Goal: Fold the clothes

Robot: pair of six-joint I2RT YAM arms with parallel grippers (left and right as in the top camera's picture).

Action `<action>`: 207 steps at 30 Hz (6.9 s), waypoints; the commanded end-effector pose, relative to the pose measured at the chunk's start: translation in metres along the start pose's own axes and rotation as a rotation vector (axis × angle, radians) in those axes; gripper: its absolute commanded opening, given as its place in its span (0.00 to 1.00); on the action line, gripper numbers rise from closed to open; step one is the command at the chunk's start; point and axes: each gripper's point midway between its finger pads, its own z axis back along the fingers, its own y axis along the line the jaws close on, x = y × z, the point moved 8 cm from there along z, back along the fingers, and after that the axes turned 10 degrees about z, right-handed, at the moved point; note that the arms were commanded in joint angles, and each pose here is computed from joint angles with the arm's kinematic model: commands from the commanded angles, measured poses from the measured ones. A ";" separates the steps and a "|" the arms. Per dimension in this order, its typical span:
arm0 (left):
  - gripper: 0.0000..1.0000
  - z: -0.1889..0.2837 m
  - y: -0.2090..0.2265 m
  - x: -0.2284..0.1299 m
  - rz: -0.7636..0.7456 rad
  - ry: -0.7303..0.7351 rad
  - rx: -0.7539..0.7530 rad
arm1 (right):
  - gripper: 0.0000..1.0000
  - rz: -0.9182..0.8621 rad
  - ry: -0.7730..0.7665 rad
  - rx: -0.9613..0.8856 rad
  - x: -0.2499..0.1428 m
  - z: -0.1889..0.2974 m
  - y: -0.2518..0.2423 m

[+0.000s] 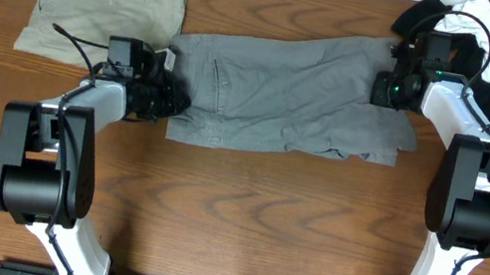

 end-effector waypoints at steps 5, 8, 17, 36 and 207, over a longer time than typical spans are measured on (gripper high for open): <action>0.06 0.008 0.020 0.004 0.131 -0.013 0.058 | 0.01 -0.038 0.208 0.048 -0.059 -0.052 -0.001; 0.06 0.028 0.014 0.013 0.124 -0.069 0.055 | 0.01 -0.040 0.223 0.100 -0.061 -0.051 0.005; 0.06 0.116 -0.020 0.017 0.066 -0.301 0.189 | 0.01 -0.041 0.255 0.141 -0.067 -0.049 0.009; 0.06 0.104 -0.096 0.007 -0.090 -0.360 0.026 | 0.01 0.029 0.229 0.264 -0.058 -0.047 0.049; 0.46 -0.038 -0.053 0.041 -0.290 -0.566 0.355 | 0.28 -0.010 -0.187 0.034 0.037 0.155 -0.021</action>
